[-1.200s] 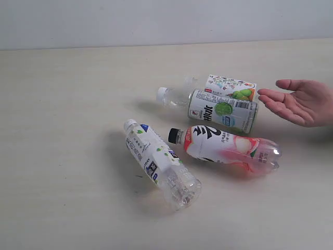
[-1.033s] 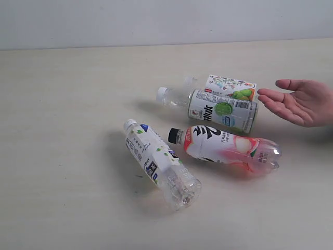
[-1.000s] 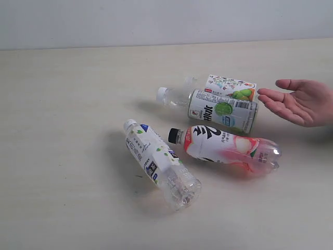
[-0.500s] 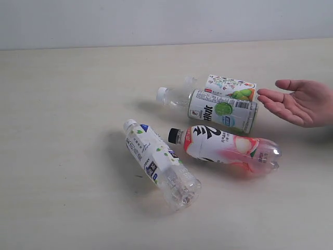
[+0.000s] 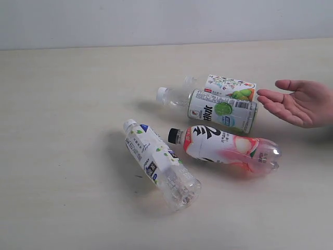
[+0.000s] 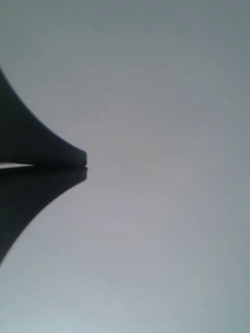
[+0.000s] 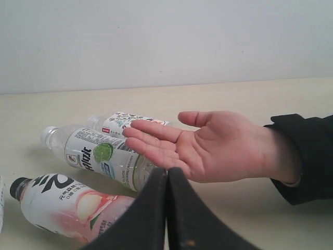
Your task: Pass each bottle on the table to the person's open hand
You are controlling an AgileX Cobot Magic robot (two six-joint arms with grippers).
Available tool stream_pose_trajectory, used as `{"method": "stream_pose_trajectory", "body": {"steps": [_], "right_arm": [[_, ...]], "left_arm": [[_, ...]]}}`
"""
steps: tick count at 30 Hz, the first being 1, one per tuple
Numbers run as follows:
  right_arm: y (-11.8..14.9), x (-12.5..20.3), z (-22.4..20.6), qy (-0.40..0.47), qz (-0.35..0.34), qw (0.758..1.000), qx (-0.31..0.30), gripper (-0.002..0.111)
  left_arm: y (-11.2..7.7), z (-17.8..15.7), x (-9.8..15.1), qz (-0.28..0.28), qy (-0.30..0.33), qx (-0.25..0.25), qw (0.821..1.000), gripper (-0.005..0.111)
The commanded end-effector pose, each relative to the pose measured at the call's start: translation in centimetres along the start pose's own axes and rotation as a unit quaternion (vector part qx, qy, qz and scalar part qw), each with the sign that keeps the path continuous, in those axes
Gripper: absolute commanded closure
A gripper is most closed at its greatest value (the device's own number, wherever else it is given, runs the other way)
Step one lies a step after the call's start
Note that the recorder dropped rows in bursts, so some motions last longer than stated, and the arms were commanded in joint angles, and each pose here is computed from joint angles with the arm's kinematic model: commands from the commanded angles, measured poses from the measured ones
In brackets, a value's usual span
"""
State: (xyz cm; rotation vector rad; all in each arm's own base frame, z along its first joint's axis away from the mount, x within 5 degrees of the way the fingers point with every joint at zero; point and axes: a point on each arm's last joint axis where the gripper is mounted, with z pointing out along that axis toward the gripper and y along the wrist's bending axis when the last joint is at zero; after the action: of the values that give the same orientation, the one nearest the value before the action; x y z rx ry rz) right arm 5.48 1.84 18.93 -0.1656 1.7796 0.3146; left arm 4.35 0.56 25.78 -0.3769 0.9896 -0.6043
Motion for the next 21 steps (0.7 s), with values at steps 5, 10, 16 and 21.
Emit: {"method": "stream_pose_trajectory", "body": {"steps": [5, 10, 16, 21], "right_arm": [[0.0, 0.0, 0.0, -0.006, -0.004, 1.0, 0.001, 0.108], [0.0, 0.0, 0.0, -0.006, -0.004, 1.0, 0.001, 0.108], [0.0, 0.0, 0.0, -0.006, -0.004, 1.0, 0.001, 0.108], [0.0, 0.0, 0.0, -0.006, -0.003, 1.0, 0.001, 0.108]], "left_arm": [[-5.5, 6.1, -4.8, 0.097, 0.074, 0.018, 0.992, 0.107], [-5.8, 13.6, -3.8, 0.145, 0.273, -0.095, 0.946, 0.107], [-3.8, 20.1, 1.2, 0.198, 0.557, -0.17, 0.789, 0.107], [-7.7, 20.8, 8.0, 0.254, 0.74, 0.172, 0.599, 0.107]]}}
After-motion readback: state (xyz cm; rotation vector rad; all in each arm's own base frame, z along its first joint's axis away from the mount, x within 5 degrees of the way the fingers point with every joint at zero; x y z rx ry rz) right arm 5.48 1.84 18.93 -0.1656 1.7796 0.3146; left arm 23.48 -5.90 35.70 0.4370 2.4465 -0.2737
